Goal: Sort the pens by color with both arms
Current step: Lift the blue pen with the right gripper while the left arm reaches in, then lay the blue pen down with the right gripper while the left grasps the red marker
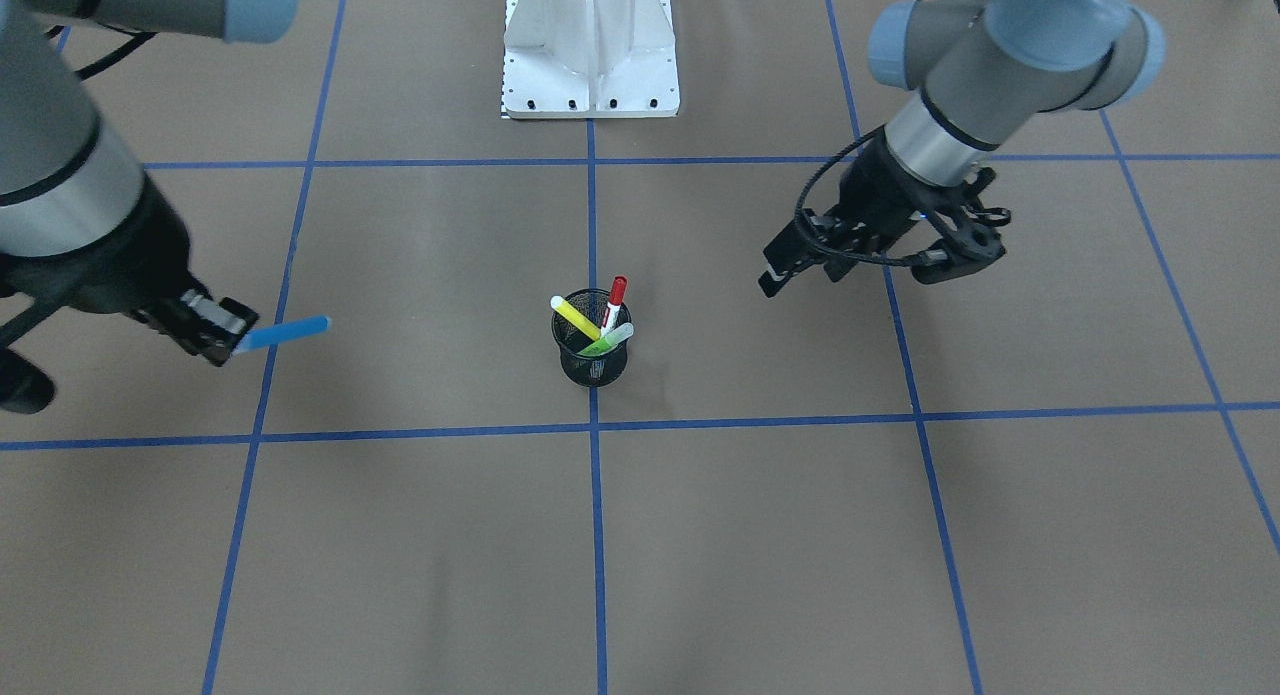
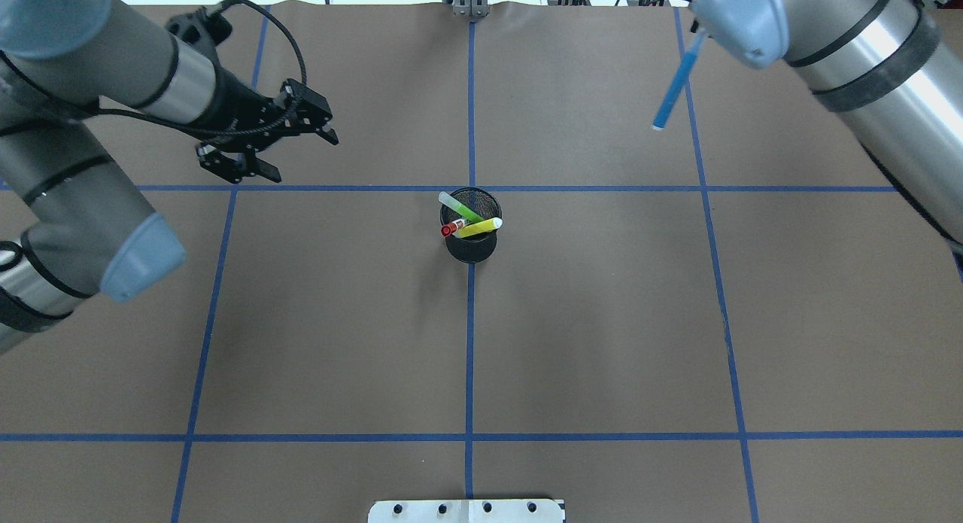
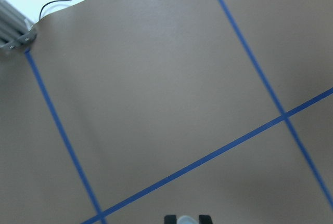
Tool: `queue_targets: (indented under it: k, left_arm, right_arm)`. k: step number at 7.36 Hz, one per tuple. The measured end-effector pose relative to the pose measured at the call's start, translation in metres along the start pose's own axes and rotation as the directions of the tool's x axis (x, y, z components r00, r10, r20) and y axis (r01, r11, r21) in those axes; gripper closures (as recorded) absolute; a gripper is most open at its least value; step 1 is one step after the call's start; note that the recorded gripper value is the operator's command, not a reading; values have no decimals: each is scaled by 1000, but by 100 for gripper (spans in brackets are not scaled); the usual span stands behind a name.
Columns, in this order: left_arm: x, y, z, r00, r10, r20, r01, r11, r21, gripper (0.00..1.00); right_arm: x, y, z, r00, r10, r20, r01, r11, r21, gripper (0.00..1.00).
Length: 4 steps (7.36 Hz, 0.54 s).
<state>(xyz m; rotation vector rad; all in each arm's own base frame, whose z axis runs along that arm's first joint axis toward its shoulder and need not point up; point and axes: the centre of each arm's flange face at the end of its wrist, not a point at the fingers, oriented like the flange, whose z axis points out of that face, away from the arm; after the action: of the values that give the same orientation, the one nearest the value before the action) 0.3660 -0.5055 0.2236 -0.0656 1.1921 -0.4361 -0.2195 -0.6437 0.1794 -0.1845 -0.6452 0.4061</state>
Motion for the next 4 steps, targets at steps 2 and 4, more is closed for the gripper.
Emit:
queue_targets:
  k: [2, 4]
  left_arm:
    - [31, 56, 43, 999, -5, -36, 6, 1000, 27, 1]
    - [41, 106, 78, 998, 1, -68, 3, 999, 50, 9]
  right_arm:
    - [23, -54, 55, 993, -35, -113, 19, 991, -136, 90]
    - [13, -88, 95, 978, -135, -160, 97, 970, -223, 90]
